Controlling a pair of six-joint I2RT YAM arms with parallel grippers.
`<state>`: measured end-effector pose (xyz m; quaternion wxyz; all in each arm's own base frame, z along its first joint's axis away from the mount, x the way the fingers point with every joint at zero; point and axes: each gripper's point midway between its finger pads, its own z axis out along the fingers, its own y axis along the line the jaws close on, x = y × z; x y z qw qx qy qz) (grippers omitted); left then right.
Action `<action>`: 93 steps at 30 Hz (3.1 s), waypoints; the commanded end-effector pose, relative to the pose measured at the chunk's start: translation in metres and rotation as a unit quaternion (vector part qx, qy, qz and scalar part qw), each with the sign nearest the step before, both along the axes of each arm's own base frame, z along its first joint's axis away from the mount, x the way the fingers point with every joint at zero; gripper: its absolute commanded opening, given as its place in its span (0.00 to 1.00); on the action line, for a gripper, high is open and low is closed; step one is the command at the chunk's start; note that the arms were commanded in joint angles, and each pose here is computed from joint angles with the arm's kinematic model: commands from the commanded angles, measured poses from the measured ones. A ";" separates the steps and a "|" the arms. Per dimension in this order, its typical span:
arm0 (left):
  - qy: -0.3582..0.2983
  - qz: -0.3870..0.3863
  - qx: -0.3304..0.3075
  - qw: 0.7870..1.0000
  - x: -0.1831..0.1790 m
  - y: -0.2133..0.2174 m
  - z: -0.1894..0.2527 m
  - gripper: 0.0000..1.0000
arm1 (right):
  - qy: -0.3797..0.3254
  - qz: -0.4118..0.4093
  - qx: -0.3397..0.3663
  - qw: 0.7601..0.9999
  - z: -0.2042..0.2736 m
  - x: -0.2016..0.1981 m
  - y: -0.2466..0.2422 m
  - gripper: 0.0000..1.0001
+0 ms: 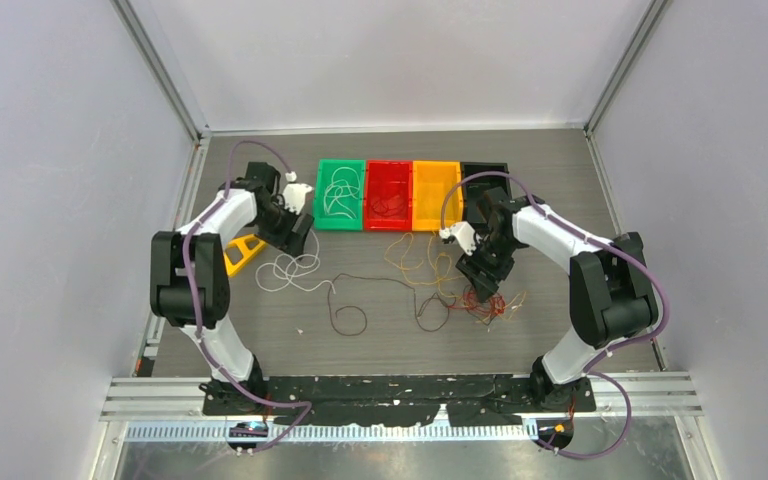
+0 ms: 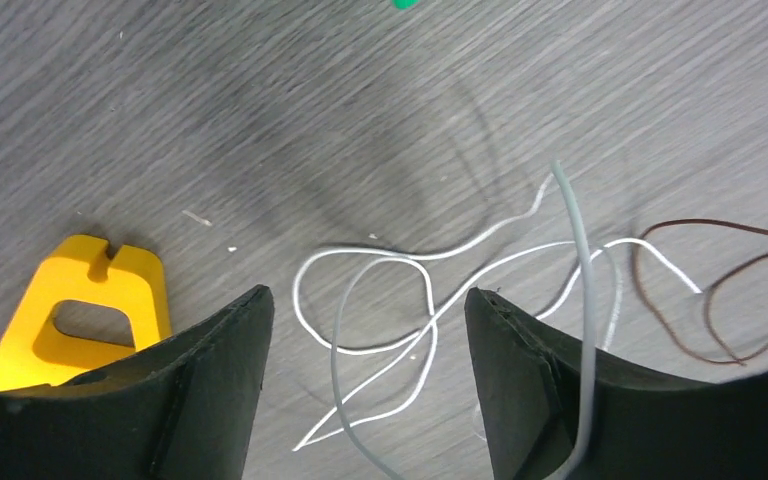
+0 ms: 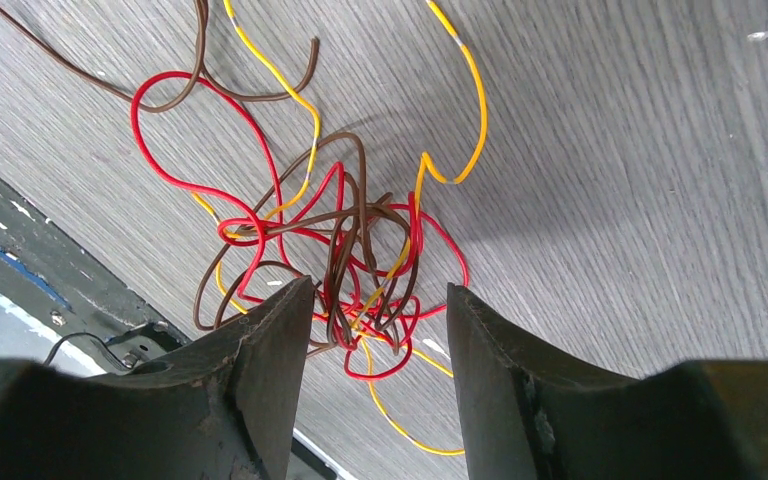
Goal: Untangle the cables
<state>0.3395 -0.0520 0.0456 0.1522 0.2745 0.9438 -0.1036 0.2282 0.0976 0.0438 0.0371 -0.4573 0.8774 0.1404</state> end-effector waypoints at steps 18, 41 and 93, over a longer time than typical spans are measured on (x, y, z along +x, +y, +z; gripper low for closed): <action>-0.035 -0.013 -0.171 0.984 -0.053 -0.045 0.055 0.91 | -0.014 0.001 0.134 0.991 0.066 0.007 0.052 0.68; -0.151 -0.256 0.060 0.953 0.009 -0.001 0.025 0.98 | 0.007 -0.001 0.122 0.992 0.057 -0.003 0.048 0.68; 0.011 -0.251 0.091 0.964 -0.073 -0.059 -0.015 0.19 | 0.028 0.011 0.109 0.994 0.043 -0.011 0.042 0.66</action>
